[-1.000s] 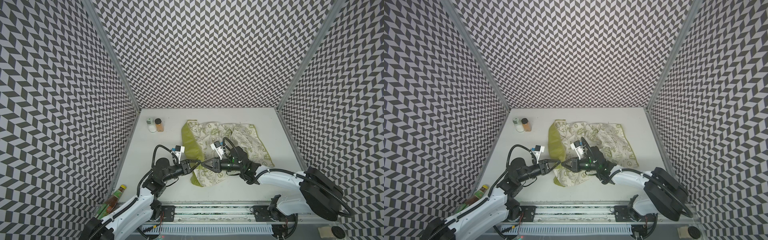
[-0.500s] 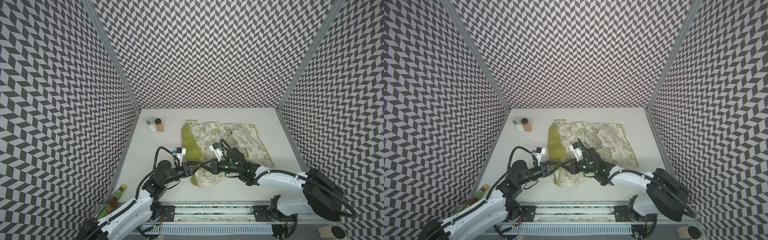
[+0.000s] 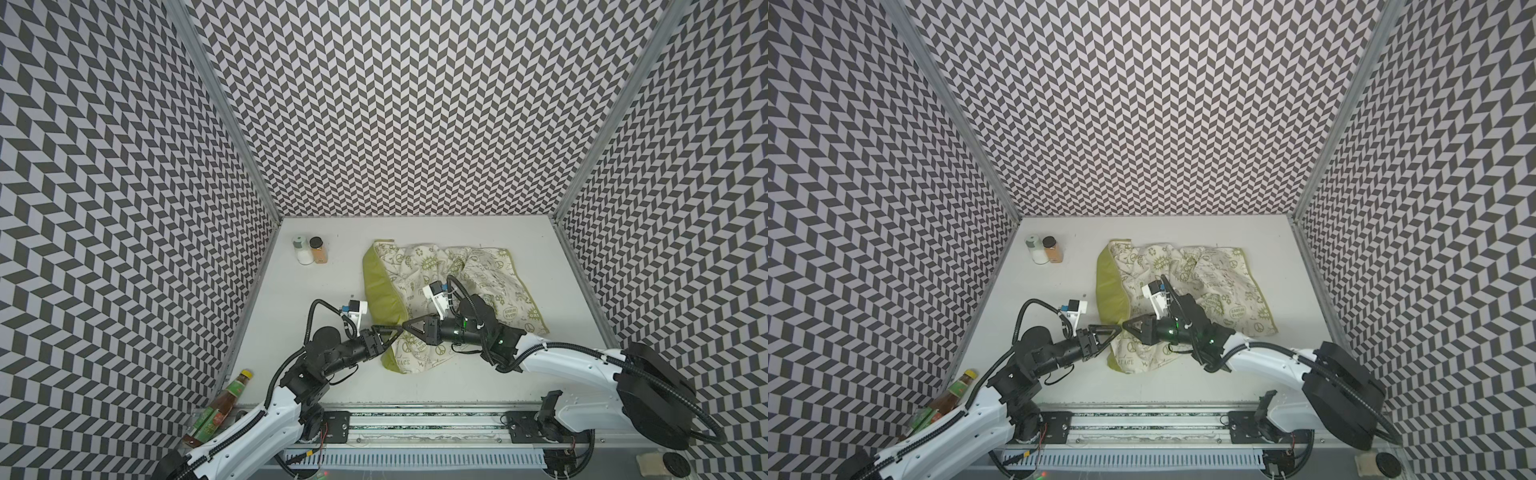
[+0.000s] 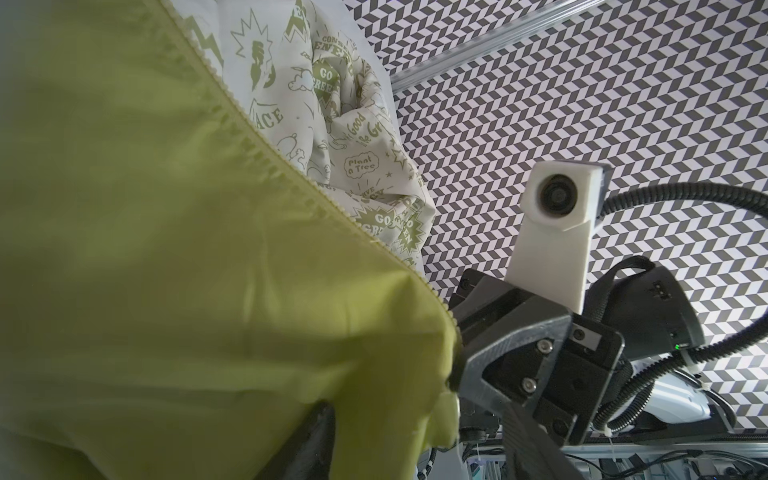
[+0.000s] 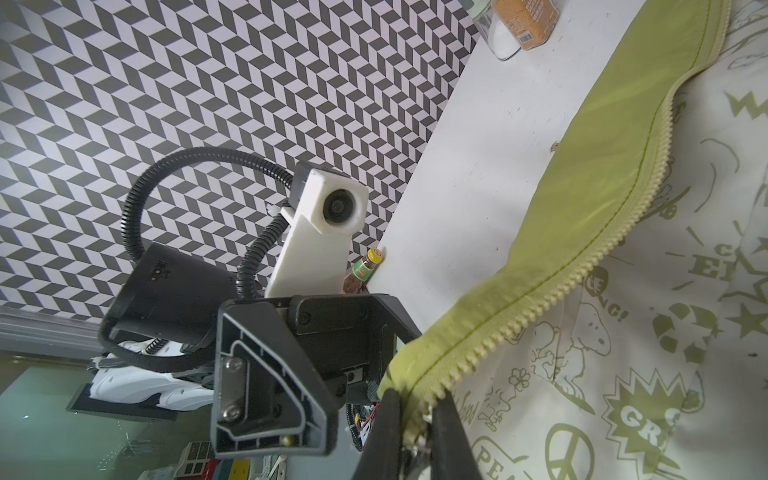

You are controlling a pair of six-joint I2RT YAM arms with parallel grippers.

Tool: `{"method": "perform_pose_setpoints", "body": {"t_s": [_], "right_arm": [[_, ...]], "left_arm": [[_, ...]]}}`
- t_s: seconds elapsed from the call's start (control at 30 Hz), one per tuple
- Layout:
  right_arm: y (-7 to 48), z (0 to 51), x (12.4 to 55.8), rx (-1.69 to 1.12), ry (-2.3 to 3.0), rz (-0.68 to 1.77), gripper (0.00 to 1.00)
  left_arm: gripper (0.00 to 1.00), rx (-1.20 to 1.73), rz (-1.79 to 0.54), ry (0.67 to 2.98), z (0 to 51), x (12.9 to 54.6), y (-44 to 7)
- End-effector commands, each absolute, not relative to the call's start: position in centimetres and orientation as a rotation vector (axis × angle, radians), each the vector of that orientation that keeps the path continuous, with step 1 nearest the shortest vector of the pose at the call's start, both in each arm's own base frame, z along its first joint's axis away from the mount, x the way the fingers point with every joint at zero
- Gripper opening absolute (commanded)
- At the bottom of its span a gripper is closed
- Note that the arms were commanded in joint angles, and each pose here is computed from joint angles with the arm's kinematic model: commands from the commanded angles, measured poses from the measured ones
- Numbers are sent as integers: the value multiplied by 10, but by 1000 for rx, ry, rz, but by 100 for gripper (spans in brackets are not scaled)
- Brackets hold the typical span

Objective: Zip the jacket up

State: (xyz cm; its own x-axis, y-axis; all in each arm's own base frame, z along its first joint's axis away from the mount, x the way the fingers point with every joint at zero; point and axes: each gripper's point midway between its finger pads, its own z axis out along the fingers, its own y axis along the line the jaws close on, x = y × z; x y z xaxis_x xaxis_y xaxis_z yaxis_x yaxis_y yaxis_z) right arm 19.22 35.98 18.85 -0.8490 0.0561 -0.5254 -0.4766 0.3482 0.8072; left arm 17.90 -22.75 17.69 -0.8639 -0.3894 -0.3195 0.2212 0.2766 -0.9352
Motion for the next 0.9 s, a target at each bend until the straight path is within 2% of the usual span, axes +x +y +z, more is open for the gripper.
{"method": "perform_pose_setpoints", "body": {"t_s": [0.0,0.23,0.4,0.6,0.87], "right_arm": [[367,209,183,-409,2070,1587,8],[369,198,176,-415,2104,1558,10],[366,196,177,-419,2119,1527,23],[364,198,177,-419,2118,1512,35],[337,205,192,-354,2124,1384,50]], "left_arm": [[61,-146,-1636,2022,182,182,-230],[31,-135,-1622,2023,187,190,-235],[12,-147,-1617,2026,185,193,-235],[0,-159,-1613,2031,181,193,-233],[0,-138,-1633,2026,181,191,-231]]}}
